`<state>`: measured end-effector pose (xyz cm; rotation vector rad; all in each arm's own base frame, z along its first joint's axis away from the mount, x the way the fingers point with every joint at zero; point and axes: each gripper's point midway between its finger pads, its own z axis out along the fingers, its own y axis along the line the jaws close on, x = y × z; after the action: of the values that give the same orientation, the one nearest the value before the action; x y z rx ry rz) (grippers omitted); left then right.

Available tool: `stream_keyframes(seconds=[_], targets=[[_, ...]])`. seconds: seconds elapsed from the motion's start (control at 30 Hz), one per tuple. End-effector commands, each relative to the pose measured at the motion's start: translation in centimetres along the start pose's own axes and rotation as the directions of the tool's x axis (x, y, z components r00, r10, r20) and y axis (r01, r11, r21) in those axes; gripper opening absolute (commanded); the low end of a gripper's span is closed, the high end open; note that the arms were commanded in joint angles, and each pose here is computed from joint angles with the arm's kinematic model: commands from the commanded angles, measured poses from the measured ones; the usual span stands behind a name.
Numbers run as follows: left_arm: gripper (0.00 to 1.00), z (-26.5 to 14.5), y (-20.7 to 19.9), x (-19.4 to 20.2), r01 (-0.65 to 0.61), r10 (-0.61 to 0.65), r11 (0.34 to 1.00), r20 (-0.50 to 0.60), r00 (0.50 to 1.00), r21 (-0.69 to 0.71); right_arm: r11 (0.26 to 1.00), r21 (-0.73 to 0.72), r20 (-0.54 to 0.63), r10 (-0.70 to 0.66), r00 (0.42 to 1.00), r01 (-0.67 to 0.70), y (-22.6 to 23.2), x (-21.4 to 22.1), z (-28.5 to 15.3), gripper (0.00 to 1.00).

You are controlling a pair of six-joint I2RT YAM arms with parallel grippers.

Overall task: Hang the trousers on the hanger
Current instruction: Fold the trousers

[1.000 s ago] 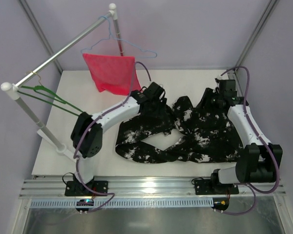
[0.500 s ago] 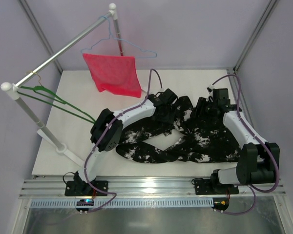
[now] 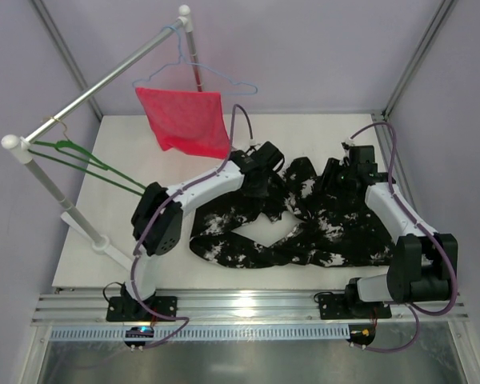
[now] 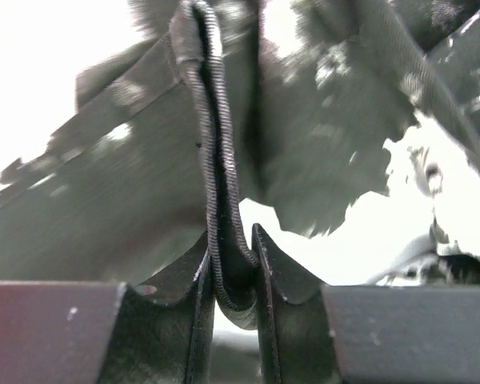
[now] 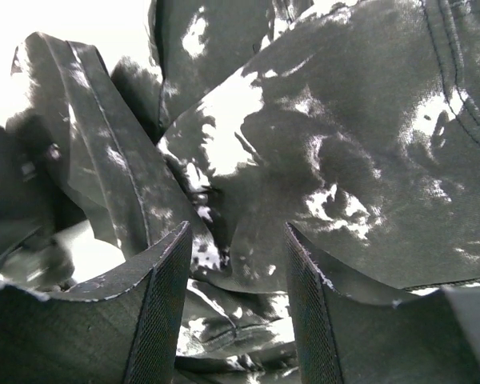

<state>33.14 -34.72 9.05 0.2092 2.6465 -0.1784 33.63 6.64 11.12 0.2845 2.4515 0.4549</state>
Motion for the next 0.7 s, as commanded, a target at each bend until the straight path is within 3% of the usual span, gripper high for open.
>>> stream_keyframes(seconds=[0.0, 0.17, 0.33, 0.43, 0.53, 0.6, 0.67], targets=[[0.22, -4.6, 3.5, -0.8, 0.016, -0.01, 0.996, 0.066, 0.998, -0.088, 1.0, -0.026, 0.074, 0.012, 0.997, -0.01, 1.0, -2.3, 0.1, 0.52], [0.14, -6.1, 7.6, 1.0, 0.045, -0.031, 0.982, 0.076, 0.997, -0.186, 0.99, -0.131, 0.044, -0.053, 0.998, 0.058, 3.6, -1.7, 1.4, 0.54], [0.15, -7.2, 12.8, 2.8, 0.082, -0.055, 0.941, 0.092, 0.994, -0.328, 0.937, -0.272, 0.033, -0.22, 0.975, 0.221, 9.2, -0.2, 2.6, 0.57], [0.16, -7.0, 15.9, 4.3, 0.126, -0.104, 0.922, 0.079, 0.991, -0.366, 0.931, -0.26, -0.004, -0.267, 0.964, 0.257, 9.6, 0.8, 4.1, 0.59], [0.21, -6.9, 17.4, 4.9, 0.169, -0.148, 0.919, 0.084, 0.985, -0.357, 0.934, -0.239, -0.046, -0.285, 0.958, 0.266, 9.5, 2.0, 5.6, 0.59], [0.31, -7.2, 17.4, 4.6, 0.188, -0.17, 0.928, 0.086, 0.982, -0.321, 0.934, -0.231, -0.07, -0.295, 0.953, 0.272, 9.7, 2.8, 6.1, 0.55], [0.44, -8.1, 17.4, 3.6, 0.192, -0.169, 0.935, 0.102, 0.98, -0.299, 0.927, -0.239, -0.079, -0.317, 0.945, 0.29, 10.5, 3.8, 6.1, 0.35]])
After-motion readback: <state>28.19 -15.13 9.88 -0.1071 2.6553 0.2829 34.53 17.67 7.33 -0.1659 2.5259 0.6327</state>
